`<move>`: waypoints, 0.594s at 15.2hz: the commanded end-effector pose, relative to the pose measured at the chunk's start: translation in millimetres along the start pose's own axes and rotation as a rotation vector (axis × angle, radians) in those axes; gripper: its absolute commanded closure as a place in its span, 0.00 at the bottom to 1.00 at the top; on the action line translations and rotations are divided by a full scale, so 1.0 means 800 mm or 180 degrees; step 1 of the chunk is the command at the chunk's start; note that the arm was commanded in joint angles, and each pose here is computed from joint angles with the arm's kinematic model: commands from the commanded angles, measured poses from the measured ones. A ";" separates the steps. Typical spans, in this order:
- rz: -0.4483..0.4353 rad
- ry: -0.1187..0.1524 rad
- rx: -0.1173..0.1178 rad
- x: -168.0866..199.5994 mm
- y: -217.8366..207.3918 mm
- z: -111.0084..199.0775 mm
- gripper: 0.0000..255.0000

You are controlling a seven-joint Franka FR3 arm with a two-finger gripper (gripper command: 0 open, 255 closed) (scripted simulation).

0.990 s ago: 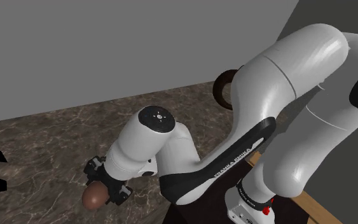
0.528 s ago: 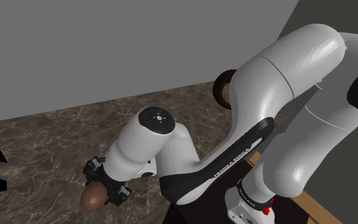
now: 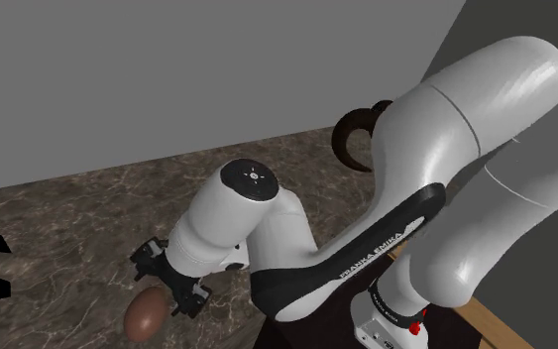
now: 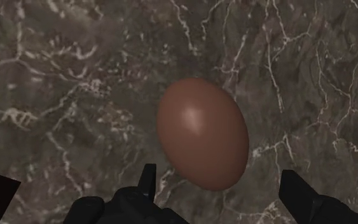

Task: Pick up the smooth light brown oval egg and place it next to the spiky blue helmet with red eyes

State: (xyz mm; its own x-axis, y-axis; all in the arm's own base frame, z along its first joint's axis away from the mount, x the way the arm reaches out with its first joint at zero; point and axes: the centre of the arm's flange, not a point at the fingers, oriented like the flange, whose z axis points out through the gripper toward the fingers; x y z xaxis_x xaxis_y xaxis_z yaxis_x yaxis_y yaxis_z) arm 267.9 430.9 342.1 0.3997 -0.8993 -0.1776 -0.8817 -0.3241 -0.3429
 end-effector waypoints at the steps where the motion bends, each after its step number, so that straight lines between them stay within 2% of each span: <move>1: 0.0027 -0.0017 -0.0013 0.001 0.001 -0.029 0.00; 2: 0.0027 -0.0017 -0.0013 0.001 0.001 -0.042 0.00; 9: 0.0027 -0.0017 -0.0013 0.001 0.001 -0.042 0.00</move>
State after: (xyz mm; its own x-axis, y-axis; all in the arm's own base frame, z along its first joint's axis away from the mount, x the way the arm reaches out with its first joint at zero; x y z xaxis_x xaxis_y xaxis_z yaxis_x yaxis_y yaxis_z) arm 259.2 420.1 372.5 0.3936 -0.9004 -0.1854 -0.8860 -0.3178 -0.3376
